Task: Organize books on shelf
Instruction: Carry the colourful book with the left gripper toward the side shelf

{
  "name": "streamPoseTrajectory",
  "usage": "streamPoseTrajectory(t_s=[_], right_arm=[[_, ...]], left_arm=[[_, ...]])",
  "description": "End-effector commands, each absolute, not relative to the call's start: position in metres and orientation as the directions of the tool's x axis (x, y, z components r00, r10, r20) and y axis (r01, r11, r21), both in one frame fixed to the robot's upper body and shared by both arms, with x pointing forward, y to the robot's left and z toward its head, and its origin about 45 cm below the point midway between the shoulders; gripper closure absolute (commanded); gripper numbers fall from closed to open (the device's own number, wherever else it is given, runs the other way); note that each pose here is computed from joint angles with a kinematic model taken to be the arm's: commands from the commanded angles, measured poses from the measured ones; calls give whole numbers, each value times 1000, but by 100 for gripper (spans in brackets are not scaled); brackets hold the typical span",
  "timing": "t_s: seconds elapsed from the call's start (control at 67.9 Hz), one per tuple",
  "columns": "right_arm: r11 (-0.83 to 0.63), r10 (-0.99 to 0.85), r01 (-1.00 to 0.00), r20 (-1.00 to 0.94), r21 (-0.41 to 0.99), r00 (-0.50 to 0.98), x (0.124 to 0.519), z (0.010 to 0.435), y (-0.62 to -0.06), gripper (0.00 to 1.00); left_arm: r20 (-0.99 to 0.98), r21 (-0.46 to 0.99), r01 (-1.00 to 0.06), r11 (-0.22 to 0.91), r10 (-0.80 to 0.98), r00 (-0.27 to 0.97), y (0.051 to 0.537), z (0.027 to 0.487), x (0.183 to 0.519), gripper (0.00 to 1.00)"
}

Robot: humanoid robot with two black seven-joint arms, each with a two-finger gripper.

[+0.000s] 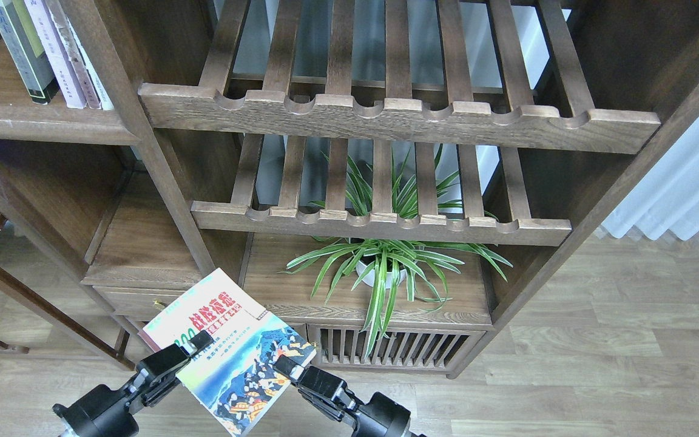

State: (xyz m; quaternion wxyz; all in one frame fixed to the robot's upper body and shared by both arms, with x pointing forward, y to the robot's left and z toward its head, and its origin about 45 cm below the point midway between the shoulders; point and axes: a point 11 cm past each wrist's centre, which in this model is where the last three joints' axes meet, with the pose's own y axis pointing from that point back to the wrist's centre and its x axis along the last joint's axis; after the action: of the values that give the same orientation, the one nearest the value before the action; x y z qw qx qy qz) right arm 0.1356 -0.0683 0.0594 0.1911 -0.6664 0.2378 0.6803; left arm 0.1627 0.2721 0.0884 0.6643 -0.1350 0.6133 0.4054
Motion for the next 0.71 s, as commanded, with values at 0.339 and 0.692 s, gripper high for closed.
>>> streamPoseTrajectory(t_s=[0.339,0.692], right_arm=[[-811,-70,-580,-997,73,-27,144,58,-70,1],[-813,-70,-580,-998,61,-7,151,61,-69,1]], left_arm=[[-905,169,-869,464,422,49,334,141,227,94],[-887,152,-881,448,454,78,349,156,233,94]])
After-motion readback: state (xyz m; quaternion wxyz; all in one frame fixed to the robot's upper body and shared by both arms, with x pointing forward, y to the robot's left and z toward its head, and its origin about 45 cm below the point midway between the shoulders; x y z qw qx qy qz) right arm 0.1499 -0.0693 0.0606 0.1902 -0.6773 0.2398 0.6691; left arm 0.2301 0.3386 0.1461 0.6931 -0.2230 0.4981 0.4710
